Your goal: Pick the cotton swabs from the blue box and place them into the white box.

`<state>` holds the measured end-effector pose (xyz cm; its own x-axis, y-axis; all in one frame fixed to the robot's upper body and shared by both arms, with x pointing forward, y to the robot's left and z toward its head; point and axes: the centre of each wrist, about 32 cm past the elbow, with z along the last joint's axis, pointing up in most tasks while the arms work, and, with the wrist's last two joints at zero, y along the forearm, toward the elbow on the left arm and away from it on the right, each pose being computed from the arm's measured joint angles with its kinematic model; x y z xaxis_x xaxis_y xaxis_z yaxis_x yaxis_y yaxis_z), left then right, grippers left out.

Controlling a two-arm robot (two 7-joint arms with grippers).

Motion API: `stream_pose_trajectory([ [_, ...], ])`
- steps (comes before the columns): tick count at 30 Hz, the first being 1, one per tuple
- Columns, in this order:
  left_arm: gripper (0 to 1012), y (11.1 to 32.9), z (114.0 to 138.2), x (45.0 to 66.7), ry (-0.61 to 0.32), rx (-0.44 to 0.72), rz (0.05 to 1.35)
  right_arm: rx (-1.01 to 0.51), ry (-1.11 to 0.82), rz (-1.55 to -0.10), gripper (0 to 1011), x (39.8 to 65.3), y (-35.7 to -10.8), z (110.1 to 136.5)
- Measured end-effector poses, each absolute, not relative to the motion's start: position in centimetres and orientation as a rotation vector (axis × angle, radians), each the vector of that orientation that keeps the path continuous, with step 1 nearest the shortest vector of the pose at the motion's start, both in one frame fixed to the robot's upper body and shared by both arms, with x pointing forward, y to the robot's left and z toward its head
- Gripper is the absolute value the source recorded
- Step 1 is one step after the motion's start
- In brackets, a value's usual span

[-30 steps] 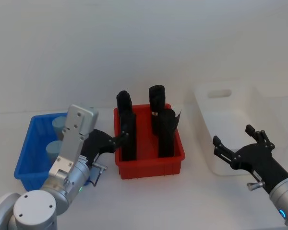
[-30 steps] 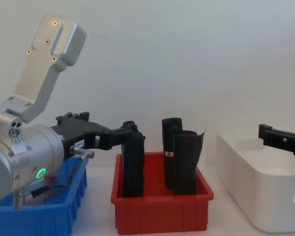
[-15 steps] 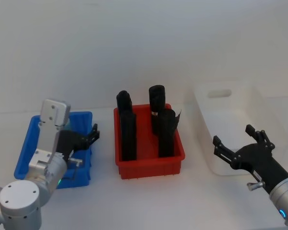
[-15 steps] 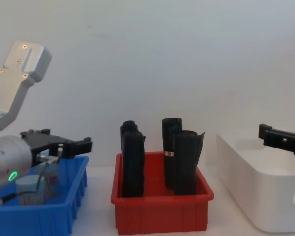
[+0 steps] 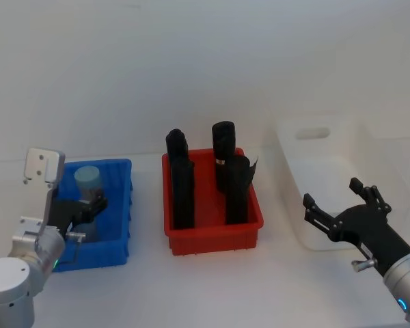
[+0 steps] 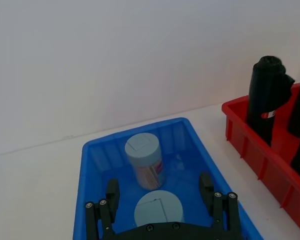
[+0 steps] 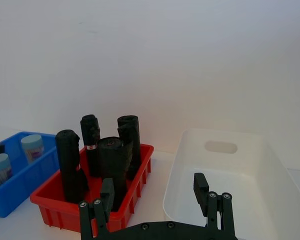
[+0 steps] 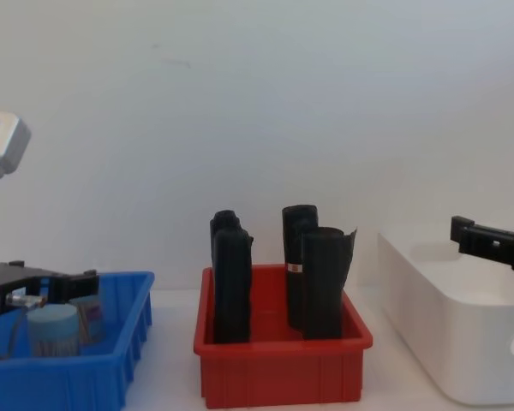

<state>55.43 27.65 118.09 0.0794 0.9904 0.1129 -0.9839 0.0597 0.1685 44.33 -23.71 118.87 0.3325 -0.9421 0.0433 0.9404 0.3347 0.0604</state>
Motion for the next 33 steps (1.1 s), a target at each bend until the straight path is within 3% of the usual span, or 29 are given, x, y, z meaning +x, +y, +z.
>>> stream_pose_trajectory([
  [19, 1004, 29.6, 116.8, 55.9, 0.143, 0.23, 1.474, 0.026, -0.075, -1.23, 1002, 44.3, -23.7, 118.9],
  [33, 993, 30.0, 116.3, 56.3, 0.173, 0.227, 1.451, 0.026, -0.075, -1.23, 1002, 44.3, -23.7, 118.9],
])
